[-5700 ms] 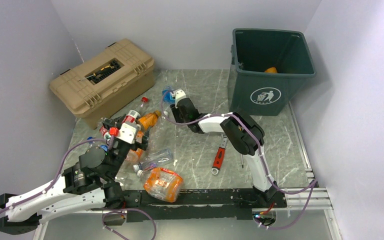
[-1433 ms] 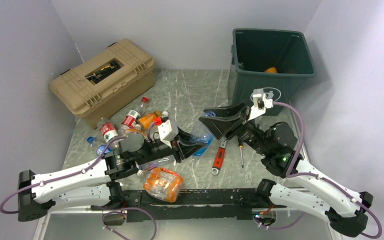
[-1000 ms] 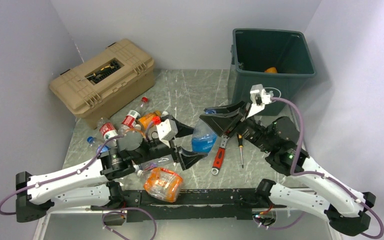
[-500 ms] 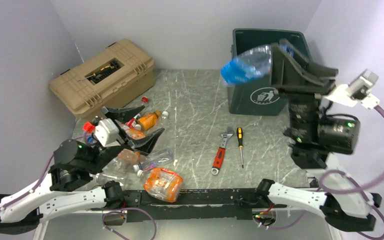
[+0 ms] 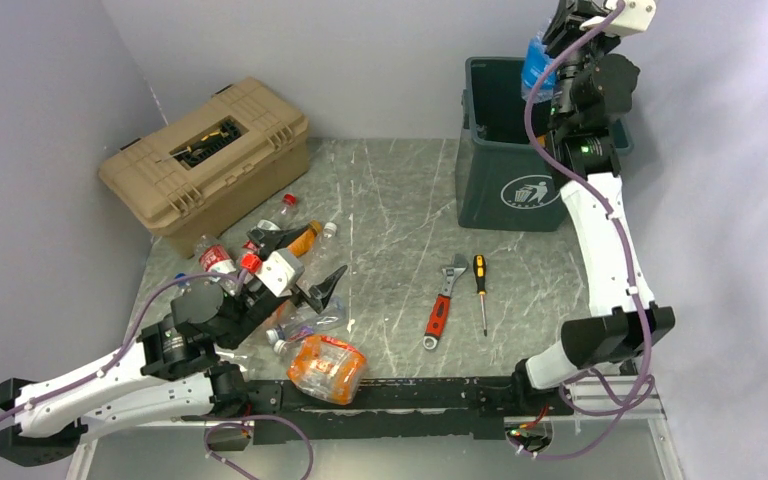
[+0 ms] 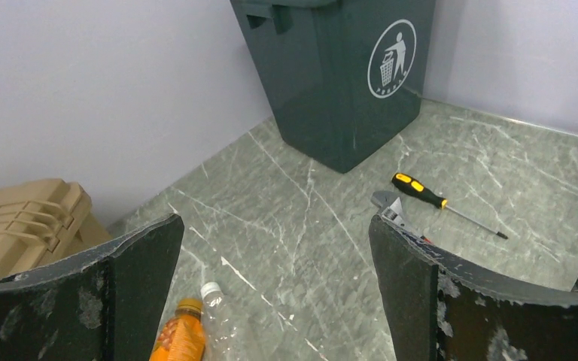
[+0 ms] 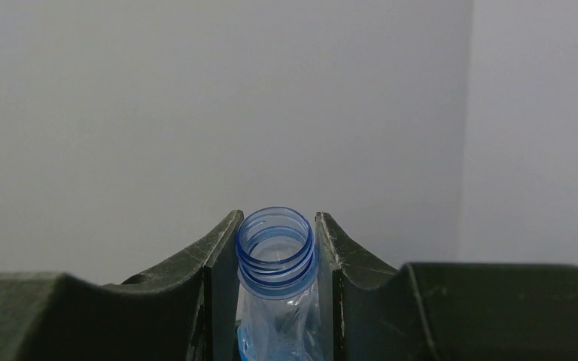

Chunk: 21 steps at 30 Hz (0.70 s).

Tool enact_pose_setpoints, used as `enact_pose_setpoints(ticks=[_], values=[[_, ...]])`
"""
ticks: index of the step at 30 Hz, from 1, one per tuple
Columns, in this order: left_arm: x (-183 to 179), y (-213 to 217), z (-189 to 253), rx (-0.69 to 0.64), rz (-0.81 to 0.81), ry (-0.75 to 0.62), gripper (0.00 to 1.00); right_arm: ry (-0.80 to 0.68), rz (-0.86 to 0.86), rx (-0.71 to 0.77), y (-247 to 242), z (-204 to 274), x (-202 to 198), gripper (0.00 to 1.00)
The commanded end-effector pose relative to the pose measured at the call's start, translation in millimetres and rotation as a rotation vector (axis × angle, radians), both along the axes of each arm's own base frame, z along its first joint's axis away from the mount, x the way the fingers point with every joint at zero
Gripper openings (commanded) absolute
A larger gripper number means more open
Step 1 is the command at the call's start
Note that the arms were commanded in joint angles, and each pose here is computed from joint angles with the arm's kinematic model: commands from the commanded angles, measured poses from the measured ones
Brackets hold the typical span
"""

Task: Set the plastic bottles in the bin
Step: Pick up the plastic bottle at the center of the board, then place the plastic bottle in the trash bin.

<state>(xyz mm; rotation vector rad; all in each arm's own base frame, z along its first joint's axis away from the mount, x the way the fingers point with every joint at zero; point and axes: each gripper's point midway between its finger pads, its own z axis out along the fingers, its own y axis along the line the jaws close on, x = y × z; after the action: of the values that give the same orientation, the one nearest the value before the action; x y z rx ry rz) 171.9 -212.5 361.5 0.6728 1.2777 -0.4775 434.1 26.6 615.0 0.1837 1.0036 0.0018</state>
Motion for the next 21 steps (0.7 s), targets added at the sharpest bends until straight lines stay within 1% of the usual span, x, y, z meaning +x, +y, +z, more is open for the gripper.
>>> enact_pose_setpoints(ticks=[1, 3, 6, 13, 21], values=[[5, 3, 2, -0.021, 0.033, -0.013, 0.99, -0.013, -0.118, 0.002, -47, 5, -1, 0.0], [5, 1, -7, 0.016, 0.03, 0.004, 0.99, 0.066, -0.176, -0.007, -72, -24, 16, 0.0], [5, -1, -9, 0.028, 0.024, 0.019, 0.99, 0.172, -0.232, -0.014, -98, -67, 39, 0.0], [-1, -5, -11, 0.019, -0.013, 0.046, 0.99, 0.37, -0.298, -0.018, -135, -144, 80, 0.0], [0, -6, -13, 0.019, -0.02, 0.055, 0.99, 0.48, -0.306, -0.022, -144, -174, 107, 0.0]])
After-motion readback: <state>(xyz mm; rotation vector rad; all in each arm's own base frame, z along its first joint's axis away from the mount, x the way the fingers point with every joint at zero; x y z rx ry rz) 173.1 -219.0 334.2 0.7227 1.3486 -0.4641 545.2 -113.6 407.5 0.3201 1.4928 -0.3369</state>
